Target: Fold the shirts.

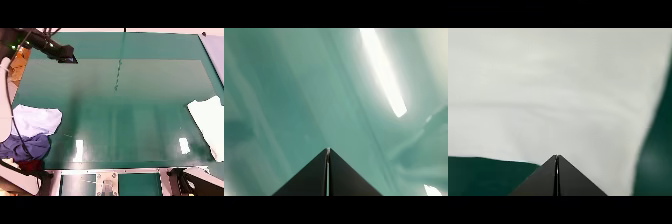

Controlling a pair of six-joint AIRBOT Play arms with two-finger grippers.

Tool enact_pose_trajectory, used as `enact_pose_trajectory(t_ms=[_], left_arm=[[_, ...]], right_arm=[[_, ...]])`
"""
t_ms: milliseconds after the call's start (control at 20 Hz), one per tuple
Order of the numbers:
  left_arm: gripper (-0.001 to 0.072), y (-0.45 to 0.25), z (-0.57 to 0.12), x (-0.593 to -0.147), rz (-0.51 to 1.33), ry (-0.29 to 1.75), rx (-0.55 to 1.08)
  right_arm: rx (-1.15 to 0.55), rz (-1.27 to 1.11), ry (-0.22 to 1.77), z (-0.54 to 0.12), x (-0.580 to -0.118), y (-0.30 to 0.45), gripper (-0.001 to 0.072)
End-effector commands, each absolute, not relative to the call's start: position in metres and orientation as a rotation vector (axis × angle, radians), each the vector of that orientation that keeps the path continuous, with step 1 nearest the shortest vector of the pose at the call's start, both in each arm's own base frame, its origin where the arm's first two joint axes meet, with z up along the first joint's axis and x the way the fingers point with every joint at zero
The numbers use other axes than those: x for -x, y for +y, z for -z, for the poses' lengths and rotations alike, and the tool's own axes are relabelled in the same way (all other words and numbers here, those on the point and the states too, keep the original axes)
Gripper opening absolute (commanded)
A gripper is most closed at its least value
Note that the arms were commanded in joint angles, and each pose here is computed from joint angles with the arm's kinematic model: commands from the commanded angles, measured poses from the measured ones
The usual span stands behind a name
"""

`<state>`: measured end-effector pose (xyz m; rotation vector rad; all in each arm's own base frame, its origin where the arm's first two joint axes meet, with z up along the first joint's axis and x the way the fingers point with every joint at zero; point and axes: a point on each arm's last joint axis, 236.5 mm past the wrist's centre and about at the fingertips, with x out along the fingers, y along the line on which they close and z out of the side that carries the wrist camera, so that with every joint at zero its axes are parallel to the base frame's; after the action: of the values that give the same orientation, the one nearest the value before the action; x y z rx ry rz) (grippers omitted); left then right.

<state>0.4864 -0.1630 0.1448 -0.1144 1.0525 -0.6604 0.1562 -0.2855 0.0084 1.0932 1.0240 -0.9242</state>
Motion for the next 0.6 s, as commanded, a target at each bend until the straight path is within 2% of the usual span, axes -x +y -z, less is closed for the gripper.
enact_pose_trajectory(t_ms=[0,150,250,400,550], left_arm=[[0.0022,-0.152,-0.181,-0.487,0.591,0.955,0.094],[0.0022,-0.15,-0.161,-0.457,0.586,1.058,0.121],[0.0022,-0.151,-0.132,-0.432,0.578,1.148,0.147],[0.0022,-0.16,-0.091,-0.385,0.575,1.244,0.166],[0.0022,-0.165,-0.057,-0.343,0.551,1.309,0.19]], right_arm=[[-0.797,0.581,1.075,-0.052,-0.273,-0.224,0.0018],[-0.582,0.303,1.128,-0.054,-0.343,-0.126,0.0018],[-0.488,0.159,1.18,-0.04,-0.357,-0.063,0.0017],[-0.395,0.012,1.327,0.006,-0.332,0.009,0.0017],[-0.317,-0.078,1.418,0.039,-0.304,0.05,0.0016]])
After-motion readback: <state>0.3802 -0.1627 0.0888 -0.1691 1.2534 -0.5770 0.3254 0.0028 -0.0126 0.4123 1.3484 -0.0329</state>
